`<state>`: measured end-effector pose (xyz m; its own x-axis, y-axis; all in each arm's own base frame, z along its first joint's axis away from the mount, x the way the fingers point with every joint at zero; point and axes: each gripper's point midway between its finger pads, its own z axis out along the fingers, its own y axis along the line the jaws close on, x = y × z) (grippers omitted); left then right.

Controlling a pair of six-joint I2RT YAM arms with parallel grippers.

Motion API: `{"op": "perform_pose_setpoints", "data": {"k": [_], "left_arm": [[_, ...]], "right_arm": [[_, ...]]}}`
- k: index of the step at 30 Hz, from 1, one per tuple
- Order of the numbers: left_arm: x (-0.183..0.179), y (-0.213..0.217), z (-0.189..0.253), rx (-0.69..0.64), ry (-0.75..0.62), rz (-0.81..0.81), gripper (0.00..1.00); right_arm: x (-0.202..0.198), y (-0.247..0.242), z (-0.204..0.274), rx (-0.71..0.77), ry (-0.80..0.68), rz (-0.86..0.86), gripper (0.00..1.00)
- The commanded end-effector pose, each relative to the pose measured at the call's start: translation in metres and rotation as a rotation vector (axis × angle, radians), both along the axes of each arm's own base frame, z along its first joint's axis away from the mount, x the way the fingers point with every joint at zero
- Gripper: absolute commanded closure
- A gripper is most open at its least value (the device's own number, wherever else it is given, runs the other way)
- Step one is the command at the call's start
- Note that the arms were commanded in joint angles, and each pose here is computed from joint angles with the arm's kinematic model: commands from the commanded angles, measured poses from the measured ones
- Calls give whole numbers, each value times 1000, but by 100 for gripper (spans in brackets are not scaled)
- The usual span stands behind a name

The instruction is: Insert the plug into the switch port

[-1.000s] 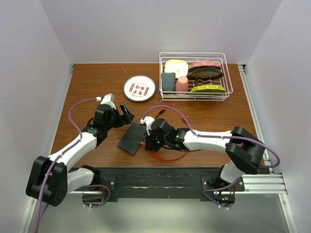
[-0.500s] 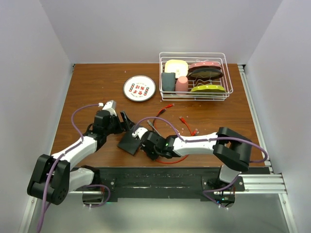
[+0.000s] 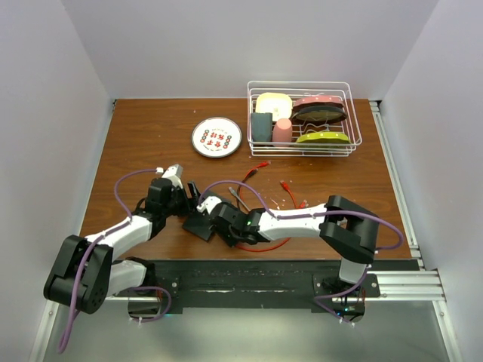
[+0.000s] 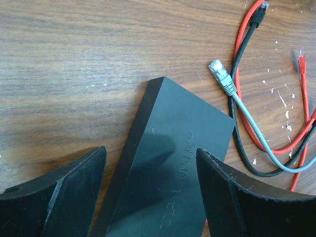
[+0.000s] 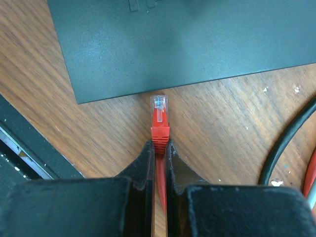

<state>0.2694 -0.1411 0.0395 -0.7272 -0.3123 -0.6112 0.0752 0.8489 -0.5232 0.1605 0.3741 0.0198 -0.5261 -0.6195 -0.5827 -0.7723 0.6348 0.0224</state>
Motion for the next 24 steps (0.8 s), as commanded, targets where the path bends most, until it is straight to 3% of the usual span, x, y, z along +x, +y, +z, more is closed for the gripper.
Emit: {"op": "perform_pose_setpoints", "data": {"k": [1,24], "left_arm": [[2,0,2,-6,-37,-11,23],[-5,-3,-6,-30,-7,-25,25]], "right_arm": [[0,5,5,-20,-18,11,100],[5,20,12,4,-43,-25,100]]}}
